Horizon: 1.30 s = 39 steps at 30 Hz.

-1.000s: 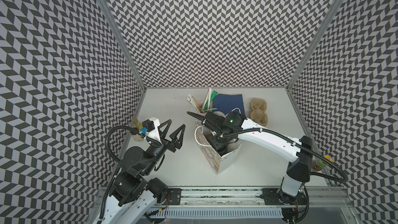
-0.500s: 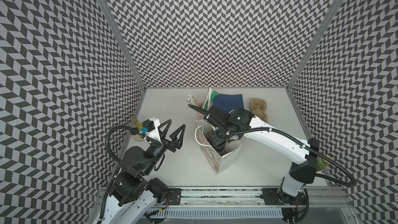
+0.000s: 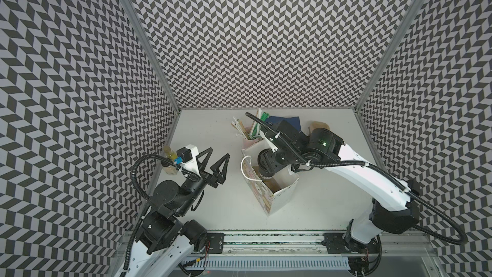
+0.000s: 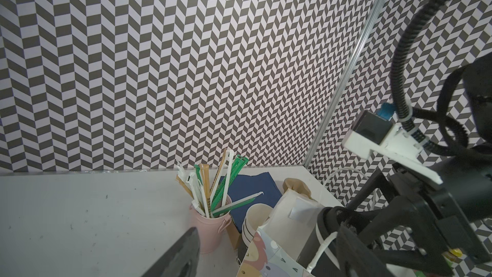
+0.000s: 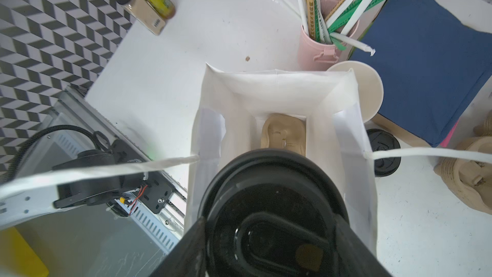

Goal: Pack a coffee takeout order
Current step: Place the coffee cup in the cup tray.

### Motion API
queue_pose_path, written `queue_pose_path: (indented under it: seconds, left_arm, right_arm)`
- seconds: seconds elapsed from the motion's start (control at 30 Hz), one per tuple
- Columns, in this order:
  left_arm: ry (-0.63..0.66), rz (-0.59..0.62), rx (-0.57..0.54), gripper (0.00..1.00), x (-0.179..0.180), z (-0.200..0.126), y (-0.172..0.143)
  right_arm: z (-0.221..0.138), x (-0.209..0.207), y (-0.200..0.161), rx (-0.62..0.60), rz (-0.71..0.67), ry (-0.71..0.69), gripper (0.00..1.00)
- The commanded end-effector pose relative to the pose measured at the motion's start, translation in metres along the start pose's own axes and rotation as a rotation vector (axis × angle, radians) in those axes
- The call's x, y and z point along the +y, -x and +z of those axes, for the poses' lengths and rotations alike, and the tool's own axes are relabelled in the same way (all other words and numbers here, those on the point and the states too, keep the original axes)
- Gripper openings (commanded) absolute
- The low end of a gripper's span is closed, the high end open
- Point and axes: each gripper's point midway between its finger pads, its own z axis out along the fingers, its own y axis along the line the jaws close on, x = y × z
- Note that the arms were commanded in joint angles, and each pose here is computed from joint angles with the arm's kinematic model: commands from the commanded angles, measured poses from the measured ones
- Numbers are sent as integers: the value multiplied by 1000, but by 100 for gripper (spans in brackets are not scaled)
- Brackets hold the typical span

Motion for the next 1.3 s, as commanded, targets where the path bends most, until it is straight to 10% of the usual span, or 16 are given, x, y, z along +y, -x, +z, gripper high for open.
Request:
queue_pose_path:
  seconds: [0.0, 0.6, 1.27]
  left_arm:
    - [10, 13, 27, 81, 3, 2, -9]
    - [10, 13, 27, 81, 3, 2, -9]
    - [12, 14, 24, 81, 3, 1, -8]
  right_arm:
    - [-2, -6, 0, -17, 5, -34, 62]
    - [73, -6, -67, 276, -40, -73, 61]
    - [107, -5, -103, 317, -23, -26, 60]
